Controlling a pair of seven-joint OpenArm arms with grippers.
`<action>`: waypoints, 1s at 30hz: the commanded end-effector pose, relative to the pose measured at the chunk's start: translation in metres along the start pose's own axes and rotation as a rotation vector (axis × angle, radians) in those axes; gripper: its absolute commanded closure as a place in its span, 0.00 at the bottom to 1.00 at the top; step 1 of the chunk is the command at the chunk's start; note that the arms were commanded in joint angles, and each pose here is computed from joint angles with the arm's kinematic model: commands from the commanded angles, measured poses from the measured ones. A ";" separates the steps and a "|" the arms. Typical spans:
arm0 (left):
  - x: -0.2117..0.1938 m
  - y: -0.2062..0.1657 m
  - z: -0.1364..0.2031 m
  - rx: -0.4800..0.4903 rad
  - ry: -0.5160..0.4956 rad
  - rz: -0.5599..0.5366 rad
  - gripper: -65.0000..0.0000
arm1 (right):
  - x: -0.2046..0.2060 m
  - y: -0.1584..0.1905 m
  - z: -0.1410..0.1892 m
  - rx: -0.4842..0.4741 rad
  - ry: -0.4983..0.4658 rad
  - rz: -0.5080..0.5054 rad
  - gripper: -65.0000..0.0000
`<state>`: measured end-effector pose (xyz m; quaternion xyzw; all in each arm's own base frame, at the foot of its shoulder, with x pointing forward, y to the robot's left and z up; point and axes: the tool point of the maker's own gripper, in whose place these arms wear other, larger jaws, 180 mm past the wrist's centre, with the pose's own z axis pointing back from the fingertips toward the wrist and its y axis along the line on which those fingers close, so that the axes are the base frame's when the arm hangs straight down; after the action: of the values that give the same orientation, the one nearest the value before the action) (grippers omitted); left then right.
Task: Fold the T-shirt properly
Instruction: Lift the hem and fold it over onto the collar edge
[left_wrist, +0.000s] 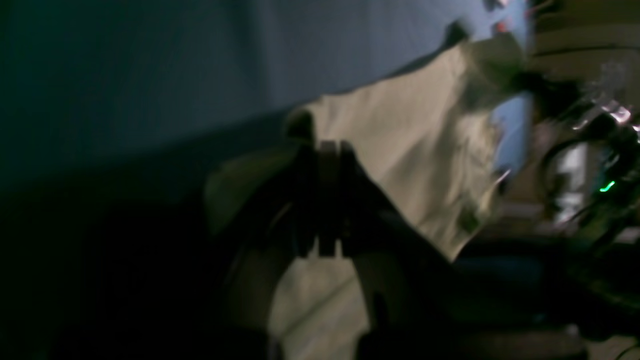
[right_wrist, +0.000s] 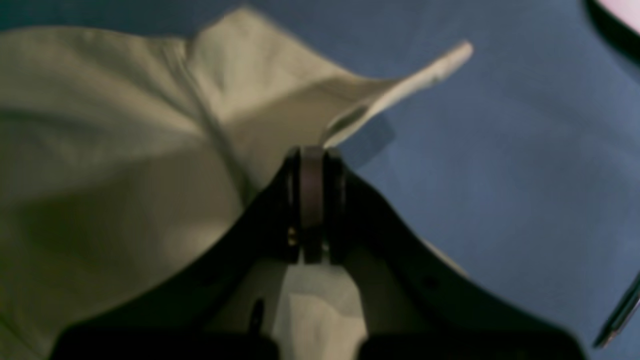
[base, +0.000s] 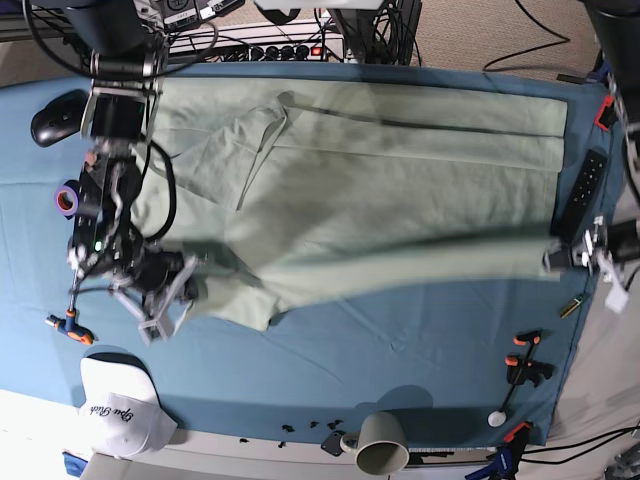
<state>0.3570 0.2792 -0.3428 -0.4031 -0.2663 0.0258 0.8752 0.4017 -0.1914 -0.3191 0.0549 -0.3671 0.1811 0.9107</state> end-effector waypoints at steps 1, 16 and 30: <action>0.023 -0.010 0.017 0.002 -0.051 -0.076 1.00 | 0.016 -0.003 0.010 -0.014 -0.059 0.022 1.00; -0.014 -0.020 0.022 0.030 0.060 -0.205 1.00 | -0.064 0.012 0.075 -0.087 -0.054 -0.006 1.00; -0.025 -0.010 0.034 0.068 0.105 -0.196 1.00 | -0.134 -0.002 0.117 -0.142 0.042 -0.137 1.00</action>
<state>0.3077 0.2784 -0.3474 -0.3553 -0.2341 -0.0649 0.9026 0.2318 -0.2554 -0.3376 0.0213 -0.3383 0.0868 0.9368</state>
